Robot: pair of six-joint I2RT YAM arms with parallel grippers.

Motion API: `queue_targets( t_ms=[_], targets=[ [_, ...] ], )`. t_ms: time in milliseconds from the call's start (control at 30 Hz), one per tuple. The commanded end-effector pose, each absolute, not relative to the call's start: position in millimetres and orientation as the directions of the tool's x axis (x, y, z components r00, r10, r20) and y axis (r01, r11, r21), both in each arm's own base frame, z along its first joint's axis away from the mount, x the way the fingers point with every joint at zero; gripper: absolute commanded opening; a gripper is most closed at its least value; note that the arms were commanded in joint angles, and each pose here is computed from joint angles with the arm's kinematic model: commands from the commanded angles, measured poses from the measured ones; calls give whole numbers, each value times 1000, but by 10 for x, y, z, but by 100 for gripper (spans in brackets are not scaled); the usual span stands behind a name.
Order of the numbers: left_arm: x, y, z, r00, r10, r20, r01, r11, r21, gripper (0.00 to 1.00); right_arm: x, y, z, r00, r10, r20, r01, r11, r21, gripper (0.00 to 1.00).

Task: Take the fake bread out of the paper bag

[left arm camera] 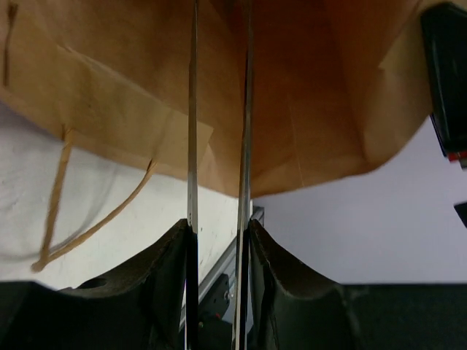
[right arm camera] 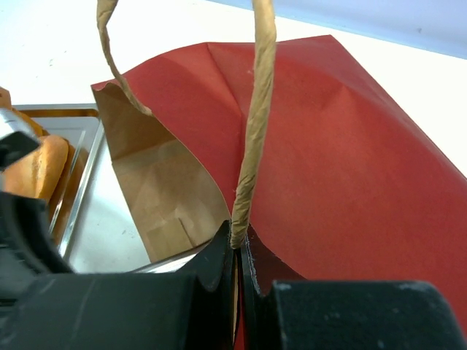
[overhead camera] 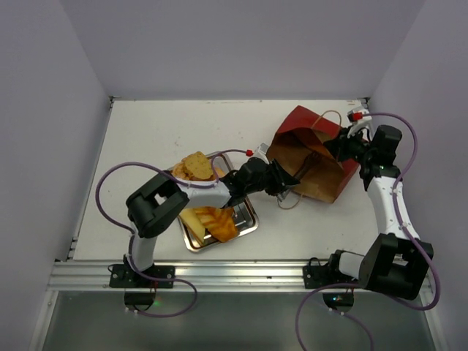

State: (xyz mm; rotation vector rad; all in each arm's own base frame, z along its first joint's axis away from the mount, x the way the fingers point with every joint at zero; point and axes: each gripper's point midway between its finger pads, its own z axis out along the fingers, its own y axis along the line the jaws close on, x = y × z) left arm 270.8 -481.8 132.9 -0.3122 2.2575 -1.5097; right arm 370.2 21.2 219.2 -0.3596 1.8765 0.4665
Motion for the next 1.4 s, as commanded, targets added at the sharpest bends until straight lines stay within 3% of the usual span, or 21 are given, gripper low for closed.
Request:
queue_targets(
  t_ms=[0, 567, 1367],
  targets=[
    [3022, -4971, 1655, -852, -490, -185, 37, 295, -955, 40, 3713, 292, 2281, -301, -40, -953, -469, 876, 112, 0],
    [3379, -5082, 1261, -811, -578, -88, -123, 315, -941, 41, 3726, 423, 2240, -293, -71, -953, -483, 872, 83, 0],
    [3740, -5165, 1134, -777, -627, 54, -216, 184, -959, 42, 3714, 508, 2188, -299, -76, -951, -510, 856, 91, 0]
  ],
)
